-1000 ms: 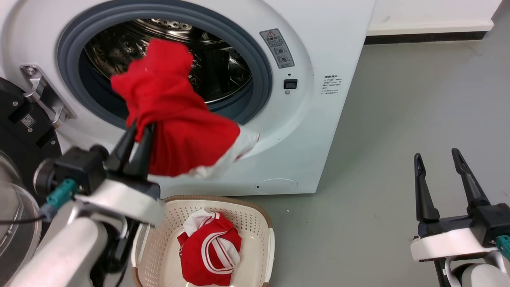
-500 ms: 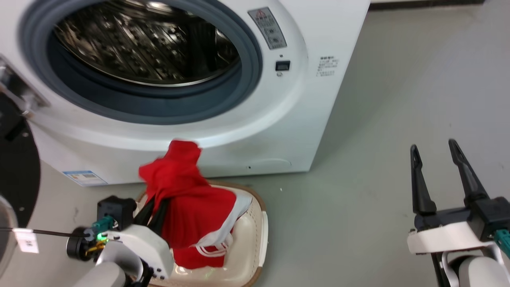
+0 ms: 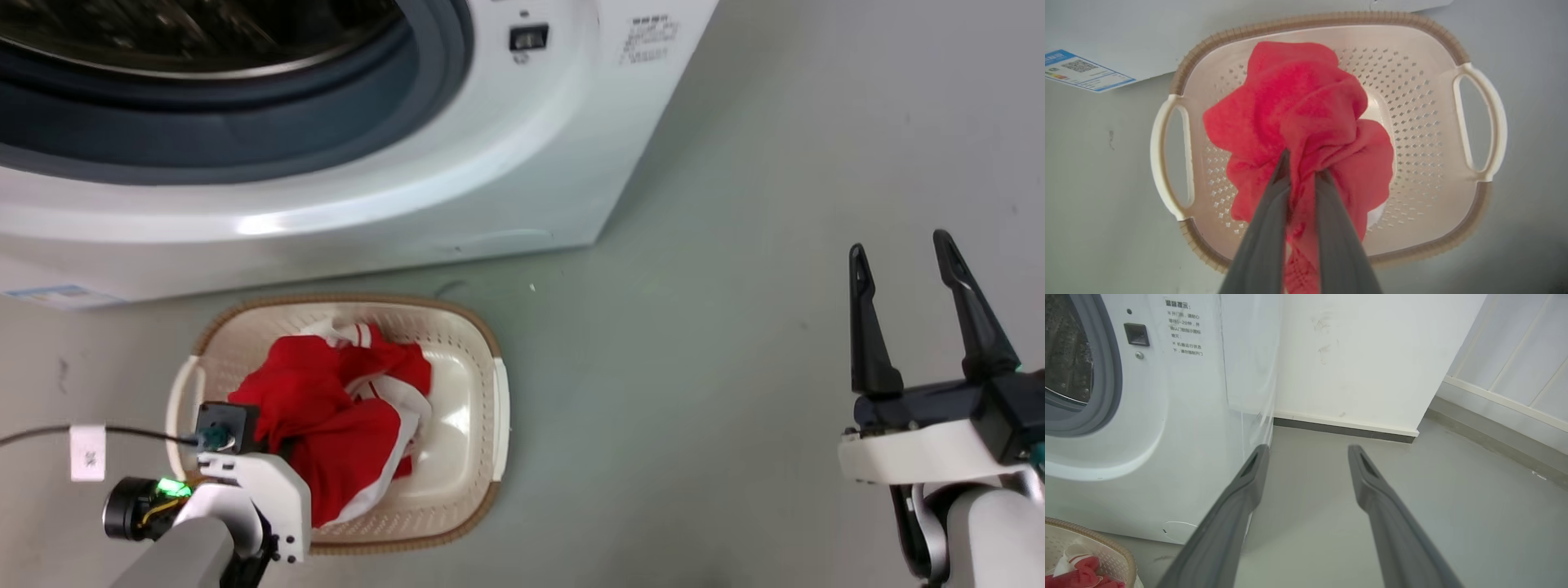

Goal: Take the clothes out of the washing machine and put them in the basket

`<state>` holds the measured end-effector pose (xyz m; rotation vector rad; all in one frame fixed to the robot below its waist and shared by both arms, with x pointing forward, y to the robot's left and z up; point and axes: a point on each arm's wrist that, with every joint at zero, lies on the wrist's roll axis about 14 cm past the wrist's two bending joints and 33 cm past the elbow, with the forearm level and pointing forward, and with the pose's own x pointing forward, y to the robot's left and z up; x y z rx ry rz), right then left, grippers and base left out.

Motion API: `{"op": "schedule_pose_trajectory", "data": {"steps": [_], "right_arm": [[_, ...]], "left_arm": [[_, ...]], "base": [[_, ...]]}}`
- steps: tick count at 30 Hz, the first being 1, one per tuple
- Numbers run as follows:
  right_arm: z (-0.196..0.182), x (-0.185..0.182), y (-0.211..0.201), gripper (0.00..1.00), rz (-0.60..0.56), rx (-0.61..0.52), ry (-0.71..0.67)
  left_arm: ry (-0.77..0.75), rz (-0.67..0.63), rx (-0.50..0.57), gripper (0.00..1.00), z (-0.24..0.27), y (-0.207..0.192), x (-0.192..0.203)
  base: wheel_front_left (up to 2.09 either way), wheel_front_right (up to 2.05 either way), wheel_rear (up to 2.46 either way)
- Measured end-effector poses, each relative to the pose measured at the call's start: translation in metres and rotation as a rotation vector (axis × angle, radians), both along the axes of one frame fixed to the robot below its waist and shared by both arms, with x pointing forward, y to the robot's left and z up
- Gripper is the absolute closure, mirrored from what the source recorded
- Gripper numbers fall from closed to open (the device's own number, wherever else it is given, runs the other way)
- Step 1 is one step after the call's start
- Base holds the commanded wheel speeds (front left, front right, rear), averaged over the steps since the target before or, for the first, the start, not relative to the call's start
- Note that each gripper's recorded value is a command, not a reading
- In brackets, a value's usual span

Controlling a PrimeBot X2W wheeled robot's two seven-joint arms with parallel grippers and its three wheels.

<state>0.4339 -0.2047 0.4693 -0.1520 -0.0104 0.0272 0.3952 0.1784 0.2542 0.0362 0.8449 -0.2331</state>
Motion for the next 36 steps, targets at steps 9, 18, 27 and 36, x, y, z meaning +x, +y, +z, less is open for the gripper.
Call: {"op": "schedule_pose_trajectory", "data": {"steps": [9, 18, 27, 36], "right_arm": [[-0.035, 0.014, -0.012, 0.0, -0.026, -0.033, 0.077], [-0.072, 0.017, -0.015, 0.0, -0.03, -0.038, 0.163], [-0.068, 0.021, -0.011, 0.0, -0.019, -0.035, 0.151], [-0.032, 0.015, -0.009, 0.0, -0.018, -0.029, 0.073]], "left_arm": [[0.155, -0.007, 0.064, 1.0, -0.064, 0.006, 0.003], [0.161, 0.025, 0.076, 1.0, -0.098, 0.005, 0.022], [0.154, 0.025, 0.076, 0.0, -0.092, 0.001, 0.022], [-0.022, 0.09, 0.002, 0.0, -0.032, 0.002, 0.049]], "base": [[0.0, 0.0, 0.0], [0.0, 0.0, 0.0], [0.0, 0.0, 0.0], [0.0, 0.0, 0.0]]}}
